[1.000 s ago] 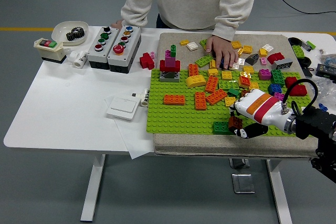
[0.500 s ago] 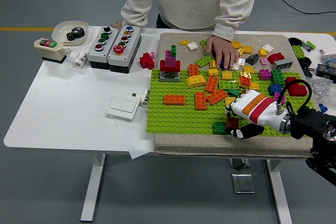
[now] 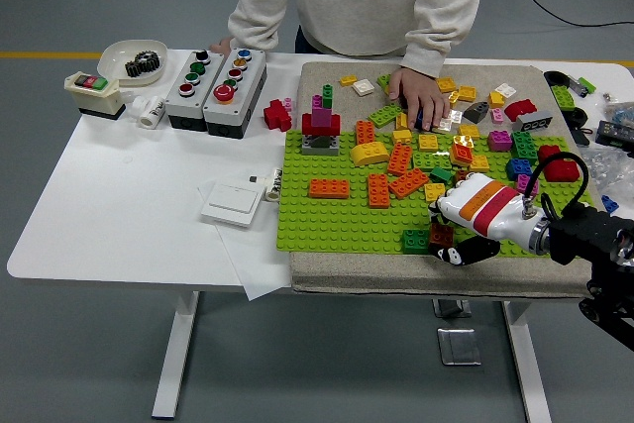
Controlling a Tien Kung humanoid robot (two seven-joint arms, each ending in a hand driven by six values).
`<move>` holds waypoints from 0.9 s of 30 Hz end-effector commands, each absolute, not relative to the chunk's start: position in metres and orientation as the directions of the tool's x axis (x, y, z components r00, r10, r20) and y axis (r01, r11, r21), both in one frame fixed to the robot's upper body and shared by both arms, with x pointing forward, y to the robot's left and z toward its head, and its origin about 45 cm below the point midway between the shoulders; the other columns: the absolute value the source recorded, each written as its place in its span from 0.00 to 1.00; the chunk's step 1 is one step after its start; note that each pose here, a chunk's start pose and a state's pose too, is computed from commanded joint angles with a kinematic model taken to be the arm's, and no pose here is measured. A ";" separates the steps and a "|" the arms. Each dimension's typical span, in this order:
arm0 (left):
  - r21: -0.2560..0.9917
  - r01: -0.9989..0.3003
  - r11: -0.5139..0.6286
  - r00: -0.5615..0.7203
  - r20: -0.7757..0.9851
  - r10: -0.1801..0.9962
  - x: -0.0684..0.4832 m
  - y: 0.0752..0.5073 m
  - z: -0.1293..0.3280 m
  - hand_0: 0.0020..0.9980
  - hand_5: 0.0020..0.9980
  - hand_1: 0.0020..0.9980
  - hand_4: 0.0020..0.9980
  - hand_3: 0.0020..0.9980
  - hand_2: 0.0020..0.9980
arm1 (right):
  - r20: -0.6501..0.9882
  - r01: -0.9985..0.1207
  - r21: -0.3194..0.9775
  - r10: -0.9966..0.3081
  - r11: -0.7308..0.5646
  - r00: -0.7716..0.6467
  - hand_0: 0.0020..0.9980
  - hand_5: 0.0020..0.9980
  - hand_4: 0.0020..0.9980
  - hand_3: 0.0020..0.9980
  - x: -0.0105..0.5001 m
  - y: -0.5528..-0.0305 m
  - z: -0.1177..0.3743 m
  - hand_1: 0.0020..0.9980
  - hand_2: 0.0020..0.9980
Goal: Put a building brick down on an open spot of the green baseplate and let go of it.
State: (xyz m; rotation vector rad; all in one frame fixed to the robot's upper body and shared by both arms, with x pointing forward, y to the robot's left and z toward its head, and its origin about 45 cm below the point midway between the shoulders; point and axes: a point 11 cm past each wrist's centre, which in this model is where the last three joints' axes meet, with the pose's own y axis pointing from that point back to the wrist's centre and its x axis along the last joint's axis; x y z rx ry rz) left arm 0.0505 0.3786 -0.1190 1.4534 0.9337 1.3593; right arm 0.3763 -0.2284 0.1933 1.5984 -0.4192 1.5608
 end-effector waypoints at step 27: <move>0.951 -0.060 -0.303 0.110 0.308 0.945 0.053 0.380 -0.118 0.75 0.74 0.76 0.79 0.68 0.79 | 0.932 -0.733 0.338 0.319 -0.590 0.173 0.26 0.56 0.76 0.54 0.379 -0.227 0.193 0.45 0.55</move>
